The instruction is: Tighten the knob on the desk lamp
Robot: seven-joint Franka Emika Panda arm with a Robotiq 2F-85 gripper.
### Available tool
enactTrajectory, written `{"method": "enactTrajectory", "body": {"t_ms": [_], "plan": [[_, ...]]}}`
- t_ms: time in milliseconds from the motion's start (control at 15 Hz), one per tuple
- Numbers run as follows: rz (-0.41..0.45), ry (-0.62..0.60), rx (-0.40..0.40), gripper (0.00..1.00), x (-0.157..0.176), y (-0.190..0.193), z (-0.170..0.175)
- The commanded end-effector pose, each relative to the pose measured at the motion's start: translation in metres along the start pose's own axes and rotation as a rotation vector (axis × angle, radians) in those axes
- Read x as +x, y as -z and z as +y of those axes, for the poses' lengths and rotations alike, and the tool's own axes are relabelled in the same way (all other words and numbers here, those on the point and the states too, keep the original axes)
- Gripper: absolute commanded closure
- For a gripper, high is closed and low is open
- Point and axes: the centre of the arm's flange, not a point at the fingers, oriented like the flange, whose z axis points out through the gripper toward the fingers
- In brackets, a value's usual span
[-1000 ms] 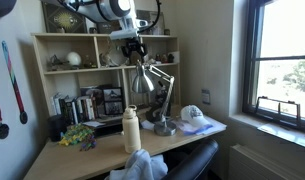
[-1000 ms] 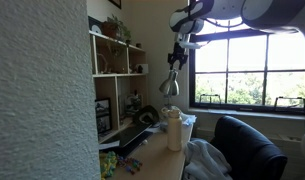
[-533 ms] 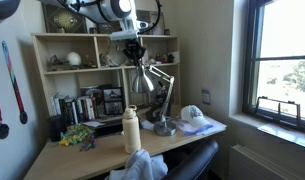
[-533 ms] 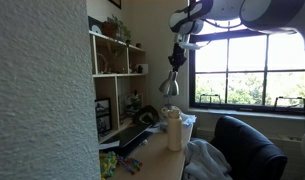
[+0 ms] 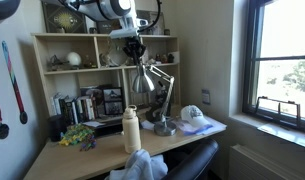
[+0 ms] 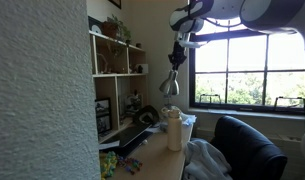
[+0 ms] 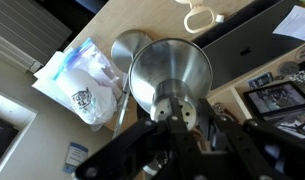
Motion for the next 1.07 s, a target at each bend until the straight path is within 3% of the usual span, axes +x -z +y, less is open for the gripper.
{"method": "enactTrajectory", "body": {"t_ms": [0, 400, 1000], "plan": [[-0.004, 0.012, 0.015, 0.44, 0.0079, 0.0077, 0.0033], [-0.011, 0.019, 0.014, 0.01, 0.0068, 0.0110, 0.0008], [-0.017, 0.007, 0.019, 0.00, 0.0072, 0.0054, 0.0097]]}}
